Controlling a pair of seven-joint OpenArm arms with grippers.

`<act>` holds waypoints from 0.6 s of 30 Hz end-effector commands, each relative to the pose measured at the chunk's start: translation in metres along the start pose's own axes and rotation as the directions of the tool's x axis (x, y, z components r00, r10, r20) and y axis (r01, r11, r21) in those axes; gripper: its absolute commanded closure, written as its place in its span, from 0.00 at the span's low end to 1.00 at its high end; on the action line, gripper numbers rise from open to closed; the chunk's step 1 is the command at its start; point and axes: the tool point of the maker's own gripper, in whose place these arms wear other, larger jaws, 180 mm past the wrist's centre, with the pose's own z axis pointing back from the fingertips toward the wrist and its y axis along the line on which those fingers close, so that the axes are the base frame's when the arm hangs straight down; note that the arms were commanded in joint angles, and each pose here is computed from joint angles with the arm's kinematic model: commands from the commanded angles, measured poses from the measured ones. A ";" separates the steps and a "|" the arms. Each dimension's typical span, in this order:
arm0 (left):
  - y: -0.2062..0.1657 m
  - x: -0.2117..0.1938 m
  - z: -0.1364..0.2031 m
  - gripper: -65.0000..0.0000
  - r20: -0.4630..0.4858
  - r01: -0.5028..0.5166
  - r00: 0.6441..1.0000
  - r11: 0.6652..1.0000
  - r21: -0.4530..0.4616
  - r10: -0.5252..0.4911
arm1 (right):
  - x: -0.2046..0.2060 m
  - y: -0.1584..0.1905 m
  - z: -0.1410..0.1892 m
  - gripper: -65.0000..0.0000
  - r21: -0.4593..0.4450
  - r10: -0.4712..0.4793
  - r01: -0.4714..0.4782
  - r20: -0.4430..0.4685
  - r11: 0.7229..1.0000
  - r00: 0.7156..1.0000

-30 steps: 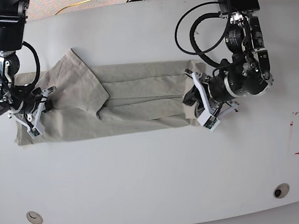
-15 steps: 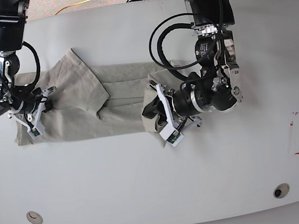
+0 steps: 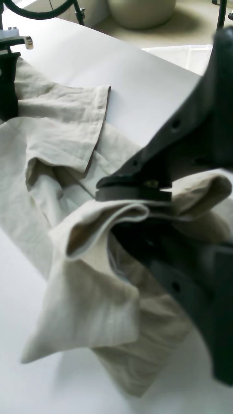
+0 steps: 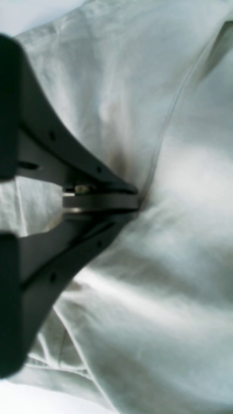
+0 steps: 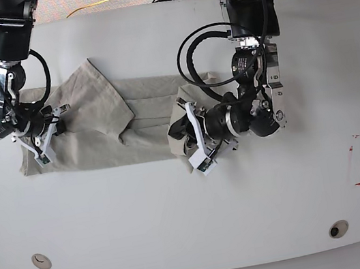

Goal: Layout the t-shirt on the table in an organized manner, then fold the t-shirt properly
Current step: 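Carry the strip end in the left gripper toward the right gripper, then lay the left gripper's end over the strip's middle, folding it in half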

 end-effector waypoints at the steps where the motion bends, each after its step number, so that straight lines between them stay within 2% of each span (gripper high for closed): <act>1: -0.002 0.023 0.004 0.99 0.066 0.025 0.998 1.000 -0.008 -0.024 | -0.022 0.000 -0.002 0.99 -0.009 0.011 -0.012 -0.101 1.000 0.995; 18: -0.016 0.022 -0.004 0.99 0.040 0.063 0.997 0.997 -0.035 -0.062 | -0.020 0.004 -0.004 0.99 -0.002 0.010 -0.010 -0.096 1.000 0.995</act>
